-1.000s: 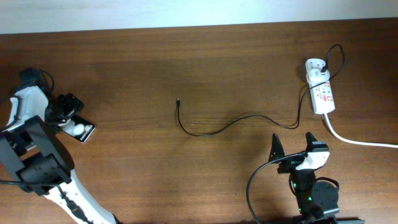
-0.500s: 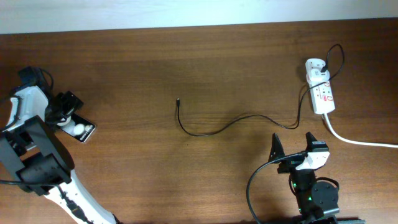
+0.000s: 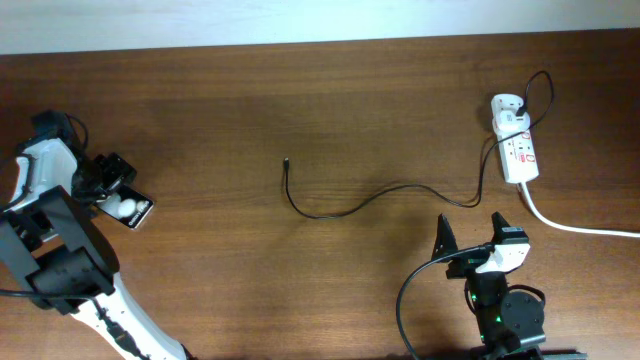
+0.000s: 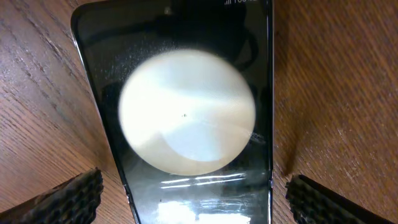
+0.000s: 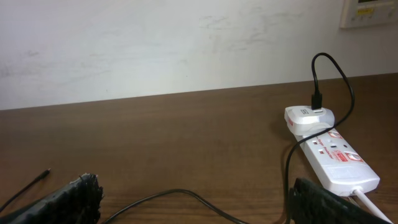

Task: Plug charger to phone and switch on socket
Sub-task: 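Lower the left gripper and grasp the black phone, then lift the phone with the left gripper and carry it toward the cable end, then raise the phone with the left gripper and tilt it upright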

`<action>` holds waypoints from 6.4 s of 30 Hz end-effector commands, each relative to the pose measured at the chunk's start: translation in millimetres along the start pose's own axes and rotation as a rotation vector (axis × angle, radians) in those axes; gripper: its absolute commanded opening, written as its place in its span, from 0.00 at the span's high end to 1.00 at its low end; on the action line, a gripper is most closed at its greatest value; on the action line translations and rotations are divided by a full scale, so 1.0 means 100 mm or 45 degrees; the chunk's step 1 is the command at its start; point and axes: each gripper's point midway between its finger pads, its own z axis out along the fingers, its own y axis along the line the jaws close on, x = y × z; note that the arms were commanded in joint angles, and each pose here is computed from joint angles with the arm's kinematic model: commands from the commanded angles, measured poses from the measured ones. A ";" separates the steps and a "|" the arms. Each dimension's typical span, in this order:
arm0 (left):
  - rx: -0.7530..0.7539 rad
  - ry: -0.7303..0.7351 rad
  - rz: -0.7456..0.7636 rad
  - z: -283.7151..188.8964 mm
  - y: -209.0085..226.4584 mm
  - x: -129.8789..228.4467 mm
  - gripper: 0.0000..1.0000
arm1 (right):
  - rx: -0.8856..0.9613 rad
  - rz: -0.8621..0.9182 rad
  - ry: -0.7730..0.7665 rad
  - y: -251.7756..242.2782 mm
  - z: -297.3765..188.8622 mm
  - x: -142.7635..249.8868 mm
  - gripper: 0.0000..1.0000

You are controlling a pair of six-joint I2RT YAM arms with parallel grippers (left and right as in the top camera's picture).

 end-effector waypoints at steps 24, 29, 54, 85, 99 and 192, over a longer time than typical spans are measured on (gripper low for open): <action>0.041 0.244 -0.069 0.45 -0.02 0.39 0.15 | 0.008 -0.009 0.005 -0.02 0.00 0.02 0.01; 0.050 0.221 -0.068 0.45 -0.04 0.34 0.21 | 0.008 -0.009 0.005 -0.02 0.00 0.02 0.01; 0.124 0.145 0.617 0.16 -1.00 0.55 0.22 | 0.008 -0.009 0.005 -0.02 0.00 0.02 0.01; 0.190 0.209 1.019 0.00 -2.40 2.17 0.10 | 0.008 -0.009 0.005 -0.02 0.00 0.02 0.01; 0.072 0.249 1.157 0.25 -2.07 2.26 0.09 | 0.008 -0.009 0.005 -0.02 0.00 0.02 0.01; 0.497 -0.001 1.243 -2.14 -3.05 2.18 0.32 | 0.008 -0.009 0.005 -0.02 0.00 0.02 0.01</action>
